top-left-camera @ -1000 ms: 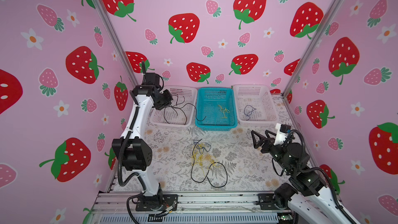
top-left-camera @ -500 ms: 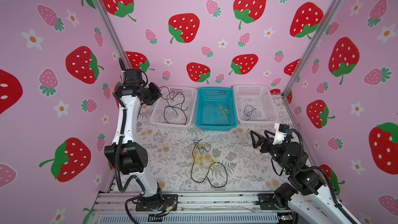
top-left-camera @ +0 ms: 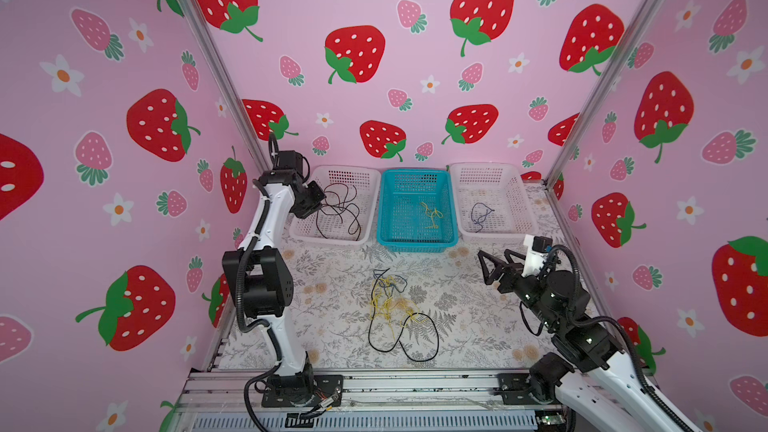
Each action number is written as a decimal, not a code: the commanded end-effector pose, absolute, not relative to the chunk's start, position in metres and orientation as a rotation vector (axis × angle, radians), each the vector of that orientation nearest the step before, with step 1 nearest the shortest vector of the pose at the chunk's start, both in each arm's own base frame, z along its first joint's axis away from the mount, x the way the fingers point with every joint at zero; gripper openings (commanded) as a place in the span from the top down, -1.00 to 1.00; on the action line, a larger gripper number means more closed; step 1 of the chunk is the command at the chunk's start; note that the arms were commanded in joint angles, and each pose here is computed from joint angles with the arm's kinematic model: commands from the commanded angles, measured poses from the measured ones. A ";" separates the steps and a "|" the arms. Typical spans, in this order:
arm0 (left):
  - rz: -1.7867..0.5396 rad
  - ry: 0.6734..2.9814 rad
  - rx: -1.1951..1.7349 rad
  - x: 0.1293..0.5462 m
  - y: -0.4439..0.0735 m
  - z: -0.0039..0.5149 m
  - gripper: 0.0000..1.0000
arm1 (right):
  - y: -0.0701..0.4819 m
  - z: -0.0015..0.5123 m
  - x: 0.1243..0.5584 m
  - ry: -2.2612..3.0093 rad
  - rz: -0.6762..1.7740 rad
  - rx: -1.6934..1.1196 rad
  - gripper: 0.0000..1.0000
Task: Untangle the cables
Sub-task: 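Lower the black cable into the white basket and open the left gripper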
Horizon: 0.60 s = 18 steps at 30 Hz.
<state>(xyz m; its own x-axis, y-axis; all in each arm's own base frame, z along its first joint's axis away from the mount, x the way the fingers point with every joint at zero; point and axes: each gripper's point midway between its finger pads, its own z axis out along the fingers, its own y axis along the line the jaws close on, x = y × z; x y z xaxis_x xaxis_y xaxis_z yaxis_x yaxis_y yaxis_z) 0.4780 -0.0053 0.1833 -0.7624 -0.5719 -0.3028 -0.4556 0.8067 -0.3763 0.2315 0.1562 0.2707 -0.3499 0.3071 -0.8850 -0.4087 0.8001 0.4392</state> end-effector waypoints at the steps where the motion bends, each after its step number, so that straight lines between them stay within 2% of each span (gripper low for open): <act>1: -0.207 2.615 -0.718 0.477 0.002 0.170 1.00 | 0.160 0.272 0.231 1.769 0.770 -0.083 -0.97; 4: -0.127 2.670 -0.697 0.478 0.002 0.149 0.91 | 0.161 0.269 0.231 1.774 0.773 -0.081 -0.97; 5: -0.111 2.684 -0.699 0.478 0.003 0.144 0.77 | 0.161 0.268 0.231 1.776 0.773 -0.080 -0.97; 10: -0.005 2.710 -0.705 0.483 0.014 0.128 0.63 | 0.164 0.261 0.231 1.789 0.786 -0.087 -0.97; 18: 0.092 2.682 -0.699 0.495 0.027 0.148 0.09 | 0.167 0.258 0.232 1.801 0.786 -0.102 -0.97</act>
